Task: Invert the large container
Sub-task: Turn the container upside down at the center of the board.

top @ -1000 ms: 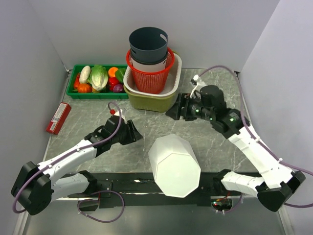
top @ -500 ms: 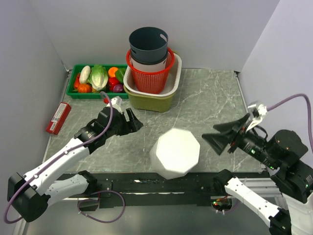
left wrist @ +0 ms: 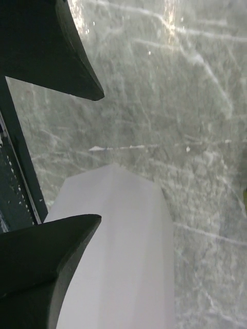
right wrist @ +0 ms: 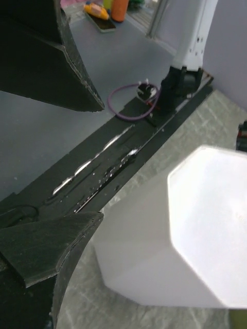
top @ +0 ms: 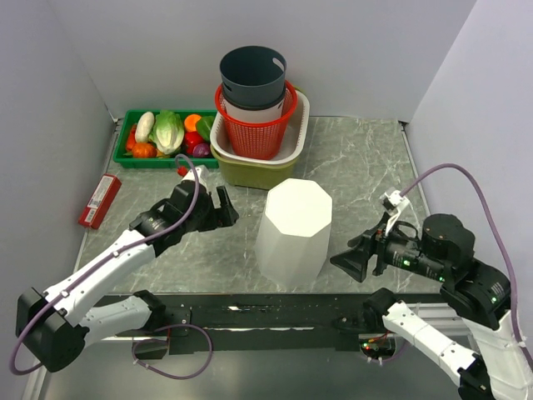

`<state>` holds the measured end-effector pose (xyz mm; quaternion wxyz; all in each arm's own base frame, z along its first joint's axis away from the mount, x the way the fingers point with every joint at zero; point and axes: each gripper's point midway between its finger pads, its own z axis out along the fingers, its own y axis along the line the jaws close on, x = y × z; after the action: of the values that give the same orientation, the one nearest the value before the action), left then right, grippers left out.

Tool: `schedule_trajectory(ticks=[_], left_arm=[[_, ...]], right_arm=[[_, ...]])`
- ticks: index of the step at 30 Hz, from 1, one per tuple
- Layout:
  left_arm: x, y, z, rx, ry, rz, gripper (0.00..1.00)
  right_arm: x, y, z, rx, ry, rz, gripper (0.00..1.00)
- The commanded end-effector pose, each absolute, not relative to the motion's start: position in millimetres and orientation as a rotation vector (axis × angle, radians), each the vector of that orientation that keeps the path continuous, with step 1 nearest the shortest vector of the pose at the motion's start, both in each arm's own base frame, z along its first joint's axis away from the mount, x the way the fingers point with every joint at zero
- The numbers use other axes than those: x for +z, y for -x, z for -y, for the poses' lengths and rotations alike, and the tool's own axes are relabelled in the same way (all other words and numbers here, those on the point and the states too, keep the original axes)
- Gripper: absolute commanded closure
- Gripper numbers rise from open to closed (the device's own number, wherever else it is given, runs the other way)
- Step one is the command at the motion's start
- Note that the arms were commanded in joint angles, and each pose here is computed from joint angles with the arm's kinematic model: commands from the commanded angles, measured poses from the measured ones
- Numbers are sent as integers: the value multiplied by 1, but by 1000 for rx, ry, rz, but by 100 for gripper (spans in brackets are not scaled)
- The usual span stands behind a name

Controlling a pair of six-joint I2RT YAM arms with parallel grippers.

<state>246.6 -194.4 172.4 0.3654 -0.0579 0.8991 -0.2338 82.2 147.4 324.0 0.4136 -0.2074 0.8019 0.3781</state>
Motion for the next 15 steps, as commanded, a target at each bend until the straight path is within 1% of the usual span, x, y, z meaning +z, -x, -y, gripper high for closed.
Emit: schedule_trajectory(ticks=[1, 4, 6, 10, 12, 13, 15], left_arm=[[182, -256, 175, -462, 121, -2297, 4], [176, -255, 159, -372, 115, -2315, 4], [174, -257, 145, -318, 130, -2309, 4], [160, -259, 114, -256, 186, -2308, 4], [156, -264, 97, -245, 262, -2281, 4], [144, -261, 92, -233, 280, -2293, 4], [145, -266, 84, -205, 318, -2270, 4]], right_arm=[[289, -95, -140, 839, 467, -2164, 9], [281, -102, -140, 828, 389, -2171, 5], [278, -107, -138, 822, 336, -2164, 0], [276, -120, -139, 833, 176, -2153, 0], [276, -126, -137, 820, 119, -2139, 0], [275, -129, -137, 821, 69, -2141, 0], [276, -132, -138, 832, 40, -2121, 0]])
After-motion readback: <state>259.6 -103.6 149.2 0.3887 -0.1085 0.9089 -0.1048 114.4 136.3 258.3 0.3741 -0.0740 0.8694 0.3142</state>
